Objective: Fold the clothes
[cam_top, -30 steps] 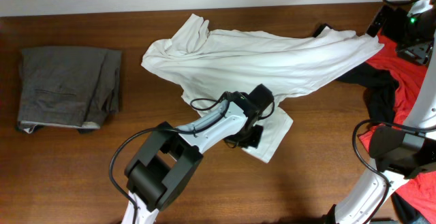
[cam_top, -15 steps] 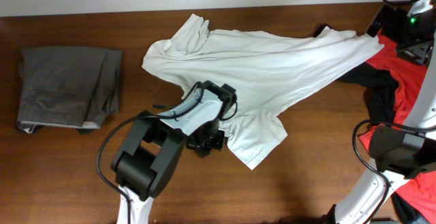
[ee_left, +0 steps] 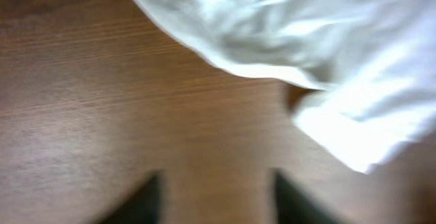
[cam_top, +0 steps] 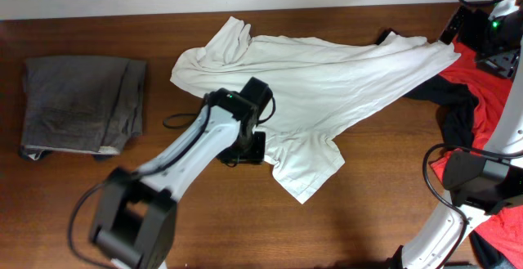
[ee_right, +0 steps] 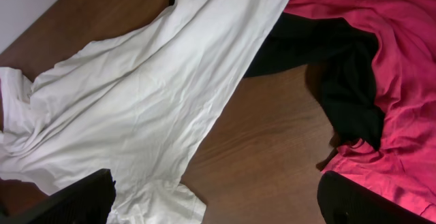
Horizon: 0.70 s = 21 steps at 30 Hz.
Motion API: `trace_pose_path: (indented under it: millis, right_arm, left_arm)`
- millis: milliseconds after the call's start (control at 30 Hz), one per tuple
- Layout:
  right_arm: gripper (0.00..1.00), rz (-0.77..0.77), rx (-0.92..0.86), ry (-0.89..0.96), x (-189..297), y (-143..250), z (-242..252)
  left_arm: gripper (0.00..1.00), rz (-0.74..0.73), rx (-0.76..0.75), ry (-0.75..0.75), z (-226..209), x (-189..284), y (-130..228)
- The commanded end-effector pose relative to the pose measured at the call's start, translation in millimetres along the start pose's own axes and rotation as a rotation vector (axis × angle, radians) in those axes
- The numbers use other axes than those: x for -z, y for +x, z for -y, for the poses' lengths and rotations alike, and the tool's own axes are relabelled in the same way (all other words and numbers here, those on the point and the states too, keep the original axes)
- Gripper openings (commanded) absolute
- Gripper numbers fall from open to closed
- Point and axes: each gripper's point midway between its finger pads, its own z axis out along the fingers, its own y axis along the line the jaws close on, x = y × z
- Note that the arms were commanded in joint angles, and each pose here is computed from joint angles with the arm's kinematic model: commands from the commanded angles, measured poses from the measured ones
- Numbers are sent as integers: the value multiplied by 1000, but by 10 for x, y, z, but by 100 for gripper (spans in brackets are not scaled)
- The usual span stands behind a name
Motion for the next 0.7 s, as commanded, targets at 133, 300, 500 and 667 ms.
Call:
trace_pose_path:
  millis: [133, 300, 500, 667]
  right_arm:
    - [99, -9, -4, 8, -15, 17, 11]
    - [99, -9, -4, 8, -16, 17, 11]
    - [99, -9, -4, 8, -16, 17, 11]
    - [99, -9, -4, 8, -16, 17, 11]
  left_arm:
    - [99, -12, 152, 156, 413, -57, 84]
    - [96, 41, 191, 196, 587, -280, 71]
    - [81, 97, 300, 134, 491, -500, 89]
    - [81, 134, 337, 164, 483, -651, 59]
